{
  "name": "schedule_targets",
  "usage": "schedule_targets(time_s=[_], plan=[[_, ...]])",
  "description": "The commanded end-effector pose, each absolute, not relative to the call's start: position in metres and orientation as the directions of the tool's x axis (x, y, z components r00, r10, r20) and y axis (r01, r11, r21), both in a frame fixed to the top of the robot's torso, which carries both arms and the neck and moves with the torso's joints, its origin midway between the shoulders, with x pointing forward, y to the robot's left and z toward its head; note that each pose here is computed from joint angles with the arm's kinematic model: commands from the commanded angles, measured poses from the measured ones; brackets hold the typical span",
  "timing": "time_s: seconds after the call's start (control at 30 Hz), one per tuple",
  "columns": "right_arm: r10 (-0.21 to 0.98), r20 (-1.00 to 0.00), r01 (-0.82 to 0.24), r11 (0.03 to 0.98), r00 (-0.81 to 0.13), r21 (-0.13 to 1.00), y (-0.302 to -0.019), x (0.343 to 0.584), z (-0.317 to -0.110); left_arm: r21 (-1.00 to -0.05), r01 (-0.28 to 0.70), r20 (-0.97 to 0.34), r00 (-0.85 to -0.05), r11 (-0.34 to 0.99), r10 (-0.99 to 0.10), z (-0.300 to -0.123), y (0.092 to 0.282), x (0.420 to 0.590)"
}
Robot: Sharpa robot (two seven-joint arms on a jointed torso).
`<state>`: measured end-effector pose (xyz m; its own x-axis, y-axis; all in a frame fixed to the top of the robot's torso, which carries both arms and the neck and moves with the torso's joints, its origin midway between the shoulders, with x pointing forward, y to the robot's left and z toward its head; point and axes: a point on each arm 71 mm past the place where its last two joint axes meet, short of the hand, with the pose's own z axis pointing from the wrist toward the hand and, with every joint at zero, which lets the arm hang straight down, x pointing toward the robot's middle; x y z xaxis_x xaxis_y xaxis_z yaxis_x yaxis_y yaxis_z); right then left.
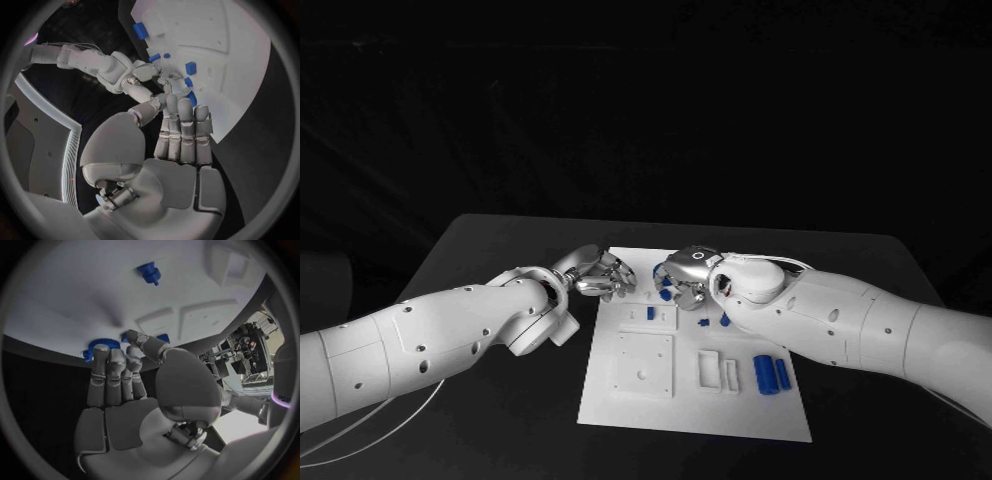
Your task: Assemble the parts on the task board
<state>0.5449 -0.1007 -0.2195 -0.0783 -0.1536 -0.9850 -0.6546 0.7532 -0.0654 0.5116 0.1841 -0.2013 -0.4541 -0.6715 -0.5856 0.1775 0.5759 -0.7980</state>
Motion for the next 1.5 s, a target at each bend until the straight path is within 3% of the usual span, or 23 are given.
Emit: schedule_targets(time_s=[0.03,1.5], plan=[[-0.179,-0.98,-0.665,0.742,-0.082,-0.08,-0.0999,0.5448,-0.2214,-0.805,0.184,-0.578,-0.46,0.564,-0.674,-0.1996,0.1824,0.511],[-0.116,-0.988,-0.641,0.767,-0.098,-0.027,-0.1047,0.5467,-0.2208,-0.803,0.168,-0.575,-0.468,0.571,-0.671,-0.1994,0.1844,0.5117]])
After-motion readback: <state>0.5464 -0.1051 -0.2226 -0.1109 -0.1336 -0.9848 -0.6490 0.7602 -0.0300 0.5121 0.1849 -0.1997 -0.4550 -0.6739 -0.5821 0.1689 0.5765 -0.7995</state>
